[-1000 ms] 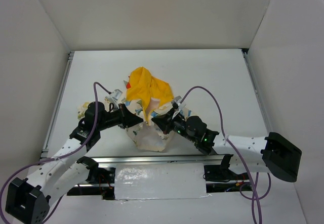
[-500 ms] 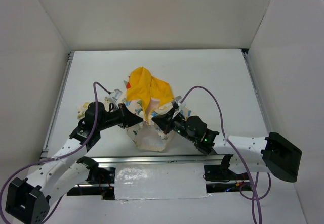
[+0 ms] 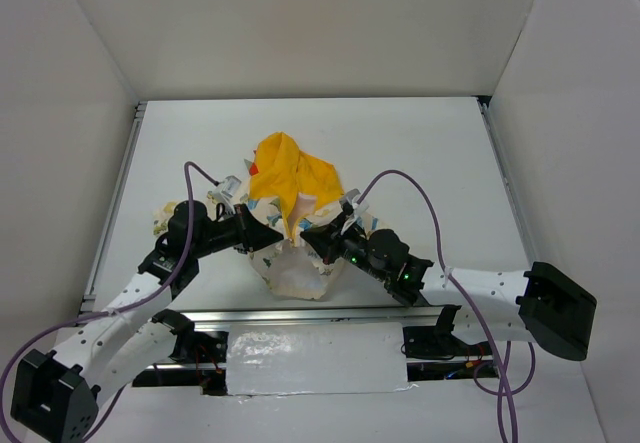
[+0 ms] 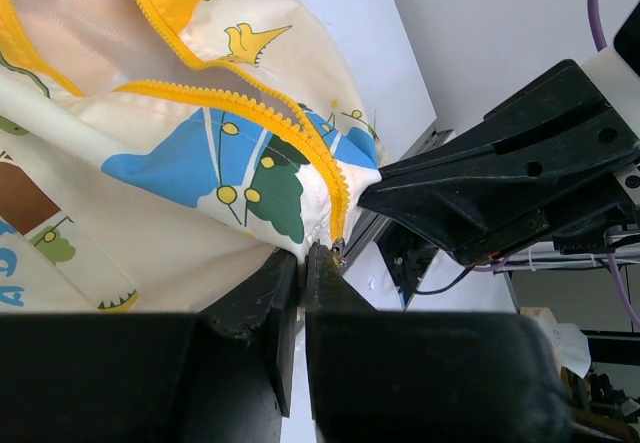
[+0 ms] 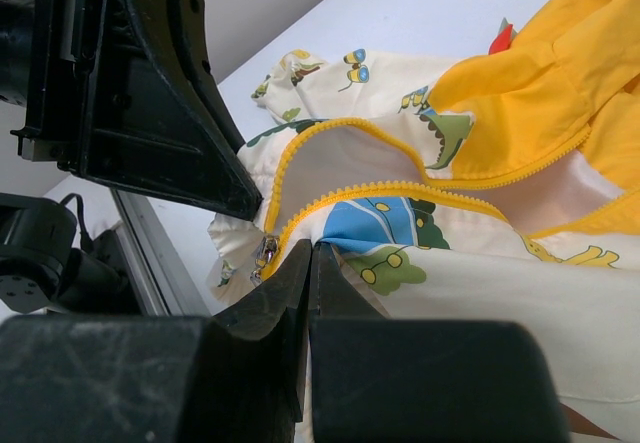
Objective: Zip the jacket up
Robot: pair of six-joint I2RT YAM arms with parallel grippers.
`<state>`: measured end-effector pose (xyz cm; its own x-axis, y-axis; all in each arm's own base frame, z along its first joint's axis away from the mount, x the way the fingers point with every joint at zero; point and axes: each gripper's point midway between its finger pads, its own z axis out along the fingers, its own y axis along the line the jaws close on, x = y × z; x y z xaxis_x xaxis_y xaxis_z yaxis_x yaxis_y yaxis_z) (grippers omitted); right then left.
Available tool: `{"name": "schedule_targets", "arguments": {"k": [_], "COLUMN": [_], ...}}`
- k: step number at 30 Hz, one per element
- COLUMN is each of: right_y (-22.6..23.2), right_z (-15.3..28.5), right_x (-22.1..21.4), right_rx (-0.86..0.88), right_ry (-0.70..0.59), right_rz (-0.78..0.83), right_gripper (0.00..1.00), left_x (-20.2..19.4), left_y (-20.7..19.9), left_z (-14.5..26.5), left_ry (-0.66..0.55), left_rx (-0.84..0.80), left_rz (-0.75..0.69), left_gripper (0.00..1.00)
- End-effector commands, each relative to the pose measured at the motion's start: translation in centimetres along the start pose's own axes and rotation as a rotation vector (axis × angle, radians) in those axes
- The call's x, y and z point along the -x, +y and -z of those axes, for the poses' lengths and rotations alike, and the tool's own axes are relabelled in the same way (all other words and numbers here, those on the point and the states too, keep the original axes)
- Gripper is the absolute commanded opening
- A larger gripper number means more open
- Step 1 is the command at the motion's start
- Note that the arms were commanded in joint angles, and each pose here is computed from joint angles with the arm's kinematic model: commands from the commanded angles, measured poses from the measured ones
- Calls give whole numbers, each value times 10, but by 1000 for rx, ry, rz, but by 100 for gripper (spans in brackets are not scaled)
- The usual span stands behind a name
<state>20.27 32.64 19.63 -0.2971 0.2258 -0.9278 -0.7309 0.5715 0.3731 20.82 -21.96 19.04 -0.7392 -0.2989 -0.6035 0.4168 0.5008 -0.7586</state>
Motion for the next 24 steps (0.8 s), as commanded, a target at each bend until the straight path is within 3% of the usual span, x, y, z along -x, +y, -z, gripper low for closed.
{"name": "schedule_targets", "arguments": {"k": [1,24], "right_y": [13,14], "right_z": [-4,-4], "right_x": [38,45], "right_rx": [28,27], "right_ry": [-115,-130], "right_rz": [-1,4], "right_gripper": [0,0], "left_x": [8,4], "left_y": [-11,-7], "left_z": [-2,-3], "left_ry": [-25,-15], "left_rx": [-45,-34], "left_rz": [-30,-23], "left_gripper": [0,0]}}
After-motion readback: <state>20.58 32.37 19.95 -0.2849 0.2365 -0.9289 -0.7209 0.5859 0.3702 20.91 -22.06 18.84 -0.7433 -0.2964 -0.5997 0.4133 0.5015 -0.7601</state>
